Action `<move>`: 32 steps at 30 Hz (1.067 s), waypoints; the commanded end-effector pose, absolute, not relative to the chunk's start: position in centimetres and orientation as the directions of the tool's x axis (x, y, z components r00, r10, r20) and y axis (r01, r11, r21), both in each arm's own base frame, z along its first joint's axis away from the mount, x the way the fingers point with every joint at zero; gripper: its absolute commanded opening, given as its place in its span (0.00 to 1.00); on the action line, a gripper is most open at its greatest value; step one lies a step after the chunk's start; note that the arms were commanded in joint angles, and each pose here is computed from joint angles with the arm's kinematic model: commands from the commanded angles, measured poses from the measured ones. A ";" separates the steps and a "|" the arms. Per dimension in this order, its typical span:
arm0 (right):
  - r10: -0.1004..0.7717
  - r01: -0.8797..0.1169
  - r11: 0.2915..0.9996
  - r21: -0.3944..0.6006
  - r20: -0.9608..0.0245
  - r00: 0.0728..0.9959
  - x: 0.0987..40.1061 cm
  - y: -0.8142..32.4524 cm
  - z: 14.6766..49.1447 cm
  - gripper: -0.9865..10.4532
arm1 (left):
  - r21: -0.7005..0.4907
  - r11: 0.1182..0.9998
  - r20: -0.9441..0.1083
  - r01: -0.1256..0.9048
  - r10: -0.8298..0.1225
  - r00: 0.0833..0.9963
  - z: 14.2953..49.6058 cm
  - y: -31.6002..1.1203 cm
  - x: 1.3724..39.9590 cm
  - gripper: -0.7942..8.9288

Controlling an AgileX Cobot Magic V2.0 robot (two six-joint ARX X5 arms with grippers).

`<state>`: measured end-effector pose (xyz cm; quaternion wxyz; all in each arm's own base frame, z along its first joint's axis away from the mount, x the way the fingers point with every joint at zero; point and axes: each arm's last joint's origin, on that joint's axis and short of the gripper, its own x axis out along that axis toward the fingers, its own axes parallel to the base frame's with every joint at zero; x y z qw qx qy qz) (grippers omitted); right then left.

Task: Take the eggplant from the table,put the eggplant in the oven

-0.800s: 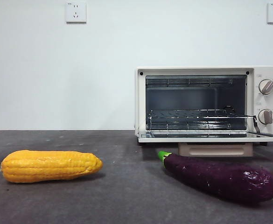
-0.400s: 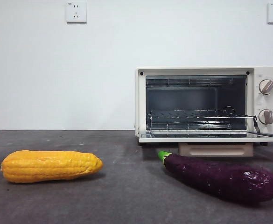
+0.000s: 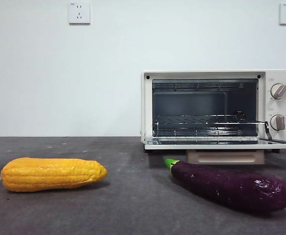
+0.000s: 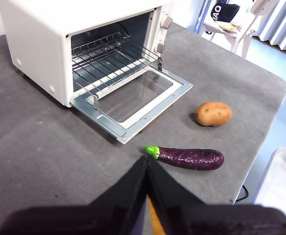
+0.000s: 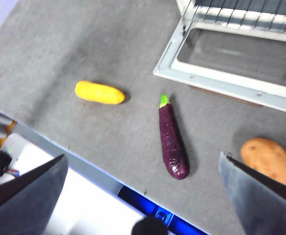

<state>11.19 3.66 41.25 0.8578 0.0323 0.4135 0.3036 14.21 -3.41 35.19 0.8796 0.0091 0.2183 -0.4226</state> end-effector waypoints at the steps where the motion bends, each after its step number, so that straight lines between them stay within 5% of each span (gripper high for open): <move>1: 0.555 -0.502 0.800 0.327 -0.722 0.413 11.7 4.2 40.5 0.55 | -0.180 0.620 -0.378 0.763 -0.760 0.529 35.1 -3.6 14.5 0.08; 14: 0.544 -0.504 0.771 0.389 -0.814 0.204 14.7 7.6 32.4 0.55 | -0.198 0.569 -0.385 0.798 -0.794 0.471 34.8 -4.5 15.0 0.08; 32: 0.248 -0.496 0.853 0.164 -0.963 0.108 17.5 14.4 20.4 0.55 | -0.200 0.528 -0.387 0.826 -0.817 0.428 34.7 -5.3 14.8 0.08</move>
